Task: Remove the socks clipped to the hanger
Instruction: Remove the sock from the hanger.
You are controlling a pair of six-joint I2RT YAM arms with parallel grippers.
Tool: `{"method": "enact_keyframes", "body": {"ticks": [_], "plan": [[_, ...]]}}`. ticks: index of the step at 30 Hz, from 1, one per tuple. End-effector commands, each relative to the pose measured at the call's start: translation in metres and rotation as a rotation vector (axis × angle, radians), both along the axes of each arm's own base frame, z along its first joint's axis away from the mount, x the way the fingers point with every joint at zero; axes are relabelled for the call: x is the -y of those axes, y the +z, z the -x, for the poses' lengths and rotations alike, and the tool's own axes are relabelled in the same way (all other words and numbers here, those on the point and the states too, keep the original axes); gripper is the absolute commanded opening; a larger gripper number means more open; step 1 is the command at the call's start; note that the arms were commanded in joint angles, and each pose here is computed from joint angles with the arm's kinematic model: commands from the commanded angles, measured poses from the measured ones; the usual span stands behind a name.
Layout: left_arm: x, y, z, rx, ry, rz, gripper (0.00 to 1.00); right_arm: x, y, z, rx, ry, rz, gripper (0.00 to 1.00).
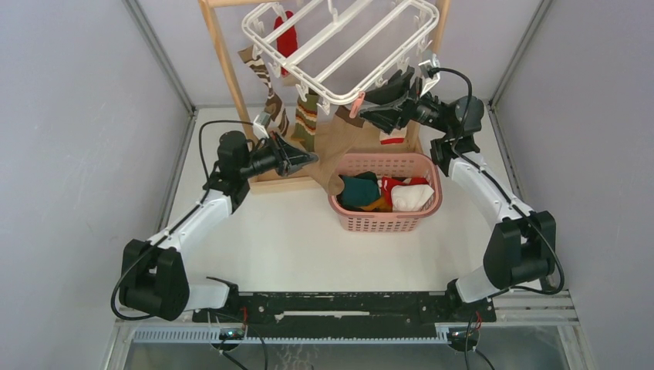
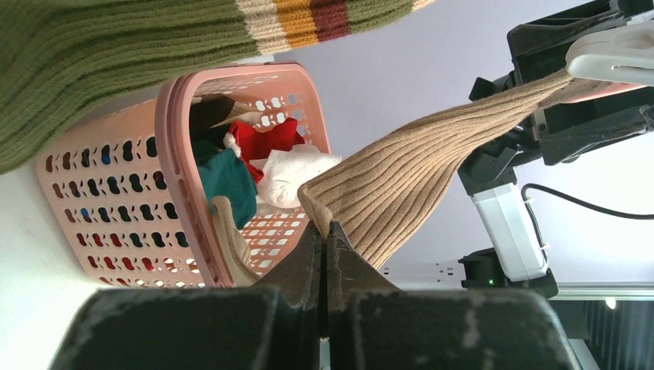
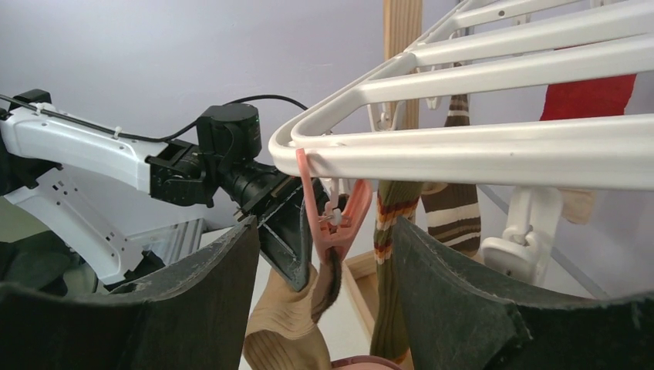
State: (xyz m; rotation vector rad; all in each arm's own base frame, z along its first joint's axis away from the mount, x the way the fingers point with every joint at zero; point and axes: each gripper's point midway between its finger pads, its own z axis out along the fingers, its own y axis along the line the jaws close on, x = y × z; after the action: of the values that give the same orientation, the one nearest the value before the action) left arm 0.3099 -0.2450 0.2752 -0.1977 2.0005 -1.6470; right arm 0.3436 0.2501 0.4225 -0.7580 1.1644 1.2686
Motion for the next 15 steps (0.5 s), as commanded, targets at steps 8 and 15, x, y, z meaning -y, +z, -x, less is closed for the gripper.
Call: {"method": "enact_keyframes", "body": {"ticks": [8,15], "plan": [[-0.004,0.004,0.007,0.048,-0.024,-0.002,0.00,-0.003,0.022,-0.009,0.081,-0.001,-0.025,0.70],[-0.005,0.001,0.004,0.046,-0.021,-0.005,0.00,-0.006,0.022,-0.014,0.080,0.017,-0.034,0.66]]}}
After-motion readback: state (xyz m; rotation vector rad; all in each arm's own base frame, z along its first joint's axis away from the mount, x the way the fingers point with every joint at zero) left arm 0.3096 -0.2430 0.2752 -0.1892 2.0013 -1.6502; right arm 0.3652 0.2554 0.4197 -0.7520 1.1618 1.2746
